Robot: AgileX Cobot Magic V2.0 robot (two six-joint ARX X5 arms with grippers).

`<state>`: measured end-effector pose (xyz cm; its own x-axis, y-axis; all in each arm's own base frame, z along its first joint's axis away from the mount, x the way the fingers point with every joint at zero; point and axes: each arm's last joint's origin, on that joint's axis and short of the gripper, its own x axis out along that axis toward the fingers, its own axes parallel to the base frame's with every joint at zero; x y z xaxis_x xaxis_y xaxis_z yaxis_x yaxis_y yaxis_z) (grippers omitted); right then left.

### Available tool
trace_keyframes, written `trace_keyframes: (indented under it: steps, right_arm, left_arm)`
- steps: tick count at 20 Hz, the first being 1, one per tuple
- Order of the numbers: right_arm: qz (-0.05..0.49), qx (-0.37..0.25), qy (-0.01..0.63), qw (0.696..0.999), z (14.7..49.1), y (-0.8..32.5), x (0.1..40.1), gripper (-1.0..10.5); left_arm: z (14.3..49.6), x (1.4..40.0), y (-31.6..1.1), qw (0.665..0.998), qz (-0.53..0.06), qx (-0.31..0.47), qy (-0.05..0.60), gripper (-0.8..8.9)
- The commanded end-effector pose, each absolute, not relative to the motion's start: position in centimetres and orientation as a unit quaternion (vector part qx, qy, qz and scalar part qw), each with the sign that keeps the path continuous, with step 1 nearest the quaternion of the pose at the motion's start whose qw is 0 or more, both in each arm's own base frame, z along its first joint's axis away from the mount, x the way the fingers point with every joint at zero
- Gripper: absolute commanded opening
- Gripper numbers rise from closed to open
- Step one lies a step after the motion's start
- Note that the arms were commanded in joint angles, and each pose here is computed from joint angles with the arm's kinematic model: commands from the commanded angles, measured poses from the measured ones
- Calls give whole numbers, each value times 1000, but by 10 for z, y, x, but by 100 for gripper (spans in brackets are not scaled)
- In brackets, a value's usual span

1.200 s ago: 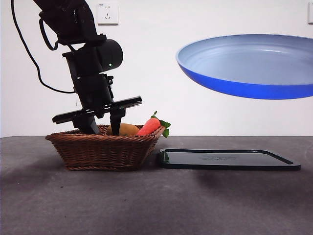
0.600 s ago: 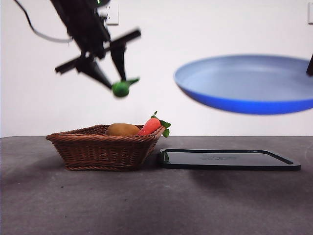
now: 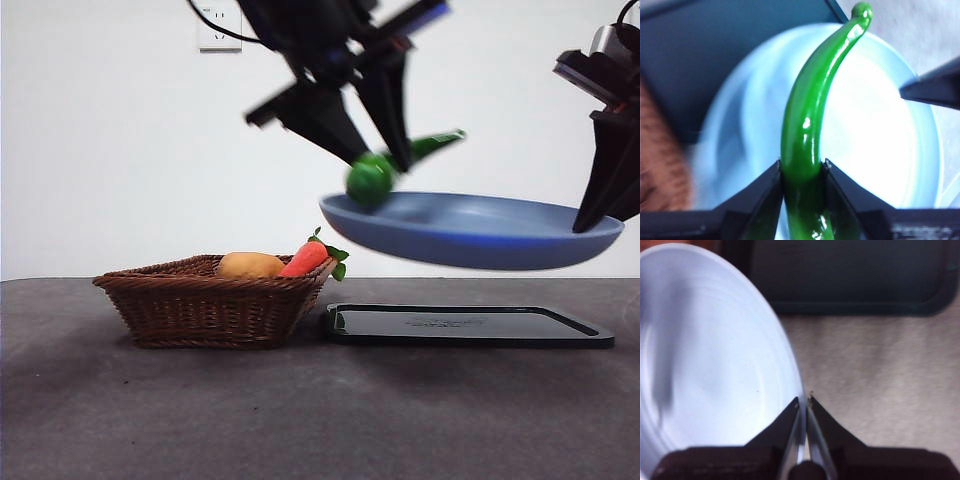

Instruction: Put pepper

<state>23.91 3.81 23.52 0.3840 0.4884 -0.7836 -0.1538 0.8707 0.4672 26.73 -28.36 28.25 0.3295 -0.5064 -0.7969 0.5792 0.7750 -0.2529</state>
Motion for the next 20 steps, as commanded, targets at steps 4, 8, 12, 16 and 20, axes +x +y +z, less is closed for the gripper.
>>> trace_keyframes:
  steps: [4, 8, 12, 16, 20]
  right_arm:
    - [198, 168, 528, 808, 237, 39, 240, 5]
    - [198, 168, 528, 808, 237, 39, 240, 5]
    - [198, 168, 529, 808, 237, 39, 240, 5]
    - [195, 168, 534, 805, 236, 39, 239, 5]
    - [192, 168, 537, 804, 236, 39, 238, 5]
  left_arm:
    - [253, 269, -308, 799, -343, 69, 489, 115]
    - [251, 269, -308, 797, -341, 71, 494, 200]
    - [251, 269, -308, 796, -343, 70, 494, 222]
    - [266, 264, -304, 795, -363, 61, 482, 222]
    - [293, 253, -292, 797, -387, 65, 458, 222]
